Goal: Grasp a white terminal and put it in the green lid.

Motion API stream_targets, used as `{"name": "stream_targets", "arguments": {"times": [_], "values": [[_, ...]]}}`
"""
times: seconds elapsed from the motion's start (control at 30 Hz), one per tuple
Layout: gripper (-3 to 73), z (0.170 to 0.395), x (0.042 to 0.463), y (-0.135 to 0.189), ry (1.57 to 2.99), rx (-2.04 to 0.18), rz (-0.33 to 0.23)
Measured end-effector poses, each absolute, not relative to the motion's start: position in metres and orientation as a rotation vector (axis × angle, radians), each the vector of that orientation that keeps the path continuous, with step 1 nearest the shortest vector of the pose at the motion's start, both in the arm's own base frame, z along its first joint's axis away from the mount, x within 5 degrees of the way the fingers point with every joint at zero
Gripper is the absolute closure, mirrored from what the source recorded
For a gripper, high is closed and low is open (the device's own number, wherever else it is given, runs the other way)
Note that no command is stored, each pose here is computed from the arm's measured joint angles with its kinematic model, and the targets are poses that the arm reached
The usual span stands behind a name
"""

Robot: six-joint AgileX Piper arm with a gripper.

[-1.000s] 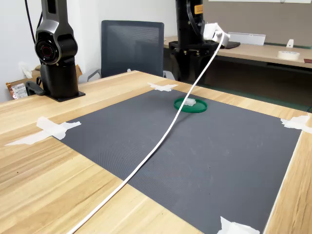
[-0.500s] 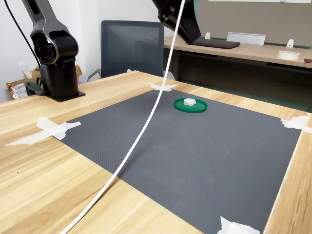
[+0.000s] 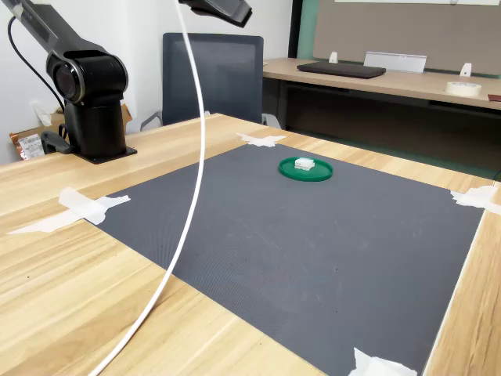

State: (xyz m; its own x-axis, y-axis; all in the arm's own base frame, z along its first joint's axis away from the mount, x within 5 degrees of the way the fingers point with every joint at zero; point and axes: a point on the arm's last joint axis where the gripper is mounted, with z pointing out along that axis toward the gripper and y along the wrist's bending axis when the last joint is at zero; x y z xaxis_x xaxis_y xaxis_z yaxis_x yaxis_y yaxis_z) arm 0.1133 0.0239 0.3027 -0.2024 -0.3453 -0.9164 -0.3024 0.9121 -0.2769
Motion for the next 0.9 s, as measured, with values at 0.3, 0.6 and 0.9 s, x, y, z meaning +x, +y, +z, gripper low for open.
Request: {"name": "stream_targets", "arguments": {"times": [0.3, 0.6, 0.9], "values": [[72.0, 0.282, 0.08, 0.014, 1.708, -0.216, 0.052], [72.1, 0.235, 0.064, 0.012, 1.722, -0.192, 0.03], [72.1, 0.199, 0.056, 0.012, 1.728, -0.193, 0.03]]}}
